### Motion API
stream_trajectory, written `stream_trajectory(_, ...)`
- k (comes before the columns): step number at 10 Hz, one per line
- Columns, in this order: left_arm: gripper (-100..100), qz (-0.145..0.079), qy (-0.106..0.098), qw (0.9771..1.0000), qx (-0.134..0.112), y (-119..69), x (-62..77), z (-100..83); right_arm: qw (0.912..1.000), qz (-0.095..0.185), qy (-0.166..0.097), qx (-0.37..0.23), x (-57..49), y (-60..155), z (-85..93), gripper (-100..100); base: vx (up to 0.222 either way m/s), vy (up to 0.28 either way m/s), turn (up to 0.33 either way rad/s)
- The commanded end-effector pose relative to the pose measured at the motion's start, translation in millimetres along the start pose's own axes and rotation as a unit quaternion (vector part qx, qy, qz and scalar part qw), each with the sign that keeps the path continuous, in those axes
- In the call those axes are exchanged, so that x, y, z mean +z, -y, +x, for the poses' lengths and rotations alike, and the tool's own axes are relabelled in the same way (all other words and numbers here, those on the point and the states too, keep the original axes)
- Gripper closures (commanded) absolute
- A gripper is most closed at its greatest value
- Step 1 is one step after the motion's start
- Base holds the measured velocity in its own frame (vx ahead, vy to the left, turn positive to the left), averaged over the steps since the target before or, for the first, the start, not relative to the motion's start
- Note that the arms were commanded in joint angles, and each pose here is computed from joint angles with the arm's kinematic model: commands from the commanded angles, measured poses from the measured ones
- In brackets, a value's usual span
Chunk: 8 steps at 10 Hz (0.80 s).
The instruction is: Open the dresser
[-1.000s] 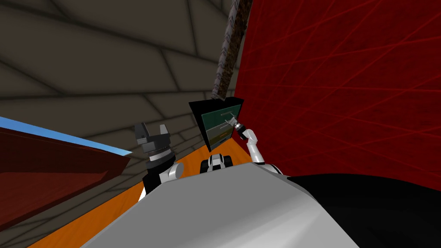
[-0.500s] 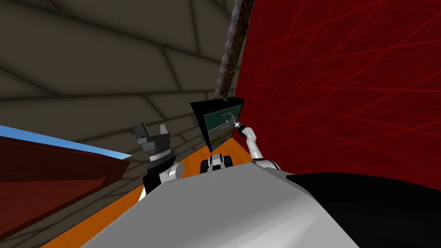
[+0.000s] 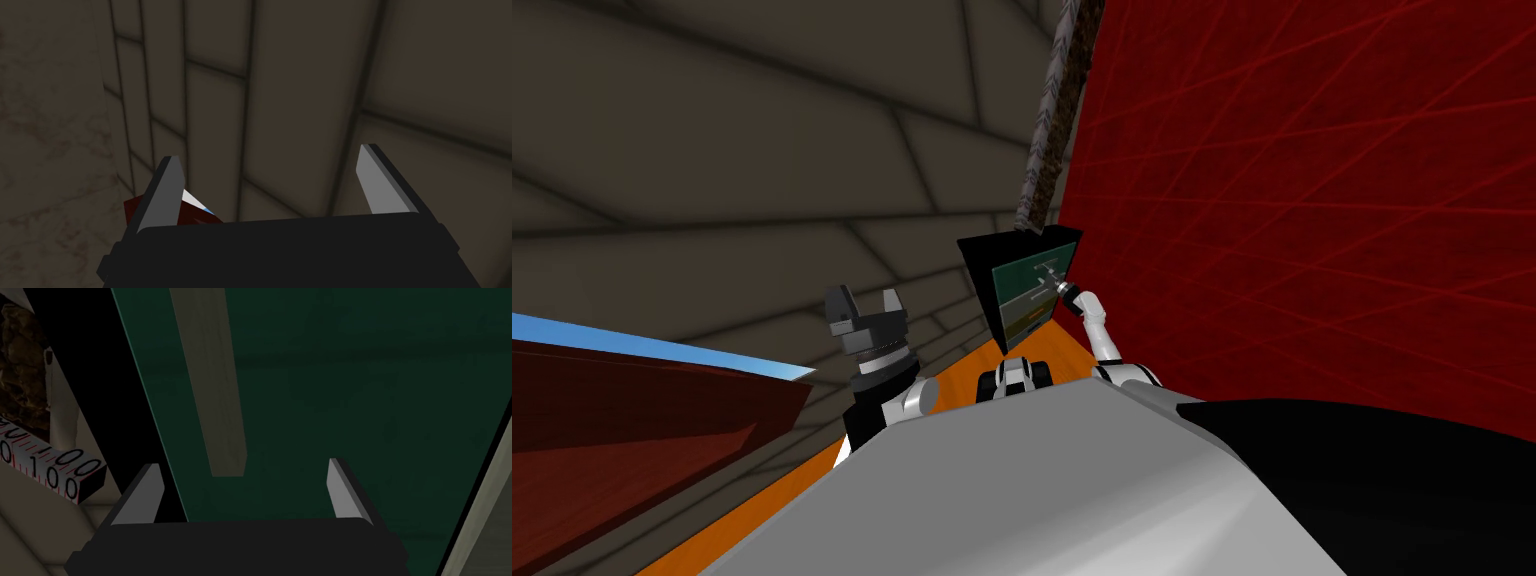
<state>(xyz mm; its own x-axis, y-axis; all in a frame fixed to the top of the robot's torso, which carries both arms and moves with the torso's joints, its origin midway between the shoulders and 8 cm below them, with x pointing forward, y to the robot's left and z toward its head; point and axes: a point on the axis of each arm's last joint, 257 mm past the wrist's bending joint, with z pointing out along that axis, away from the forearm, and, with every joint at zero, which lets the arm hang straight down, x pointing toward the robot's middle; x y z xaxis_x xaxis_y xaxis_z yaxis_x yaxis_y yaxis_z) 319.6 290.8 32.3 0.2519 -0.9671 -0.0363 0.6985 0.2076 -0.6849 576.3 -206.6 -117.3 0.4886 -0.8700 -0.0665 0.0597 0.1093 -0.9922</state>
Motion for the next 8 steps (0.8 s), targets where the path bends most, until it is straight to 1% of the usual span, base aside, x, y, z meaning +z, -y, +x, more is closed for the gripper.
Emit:
stream_trajectory(1, 0, 0.000, 0.000, 1.0000, 0.000, 0.0, 0.0, 0.0, 0.9998, -0.006, -0.002, -0.018, 1.7, -1.2, 4.0, -100, 0.005, 0.023, -0.008)
stream_trajectory(2, 0, 0.000, 0.000, 1.0000, 0.000, 0.0, 0.0, 0.0, 0.9997, -0.008, -0.005, -0.022, 4.4, 7.3, 12.9, -100, 0.055, 0.072, 0.035)
stream_trajectory(3, 0, 0.000, 0.000, 1.0000, 0.000, 0.0, 0.0, 0.0, 0.9997, -0.007, -0.003, -0.023, 4.5, 4.2, 9.0, -100, 0.036, 0.044, 0.006)
stream_trajectory(4, 0, 0.000, 0.000, 1.0000, 0.000, 0.0, 0.0, 0.0, 0.9997, -0.007, -0.004, -0.022, 4.9, 5.0, 9.7, 100, 0.005, 0.007, -0.001)
stream_trajectory(5, 0, 0.000, 0.000, 1.0000, 0.000, 0.0, 0.0, 0.0, 0.9997, -0.007, 0.001, -0.022, 4.4, 7.8, 8.4, 100, -0.098, -0.027, -0.070)
stream_trajectory(8, 0, 0.000, 0.000, 1.0000, 0.000, 0.0, 0.1, 0.0, 0.9997, -0.006, 0.007, -0.022, 3.8, 11.4, 7.0, 100, -0.187, -0.081, -0.045)
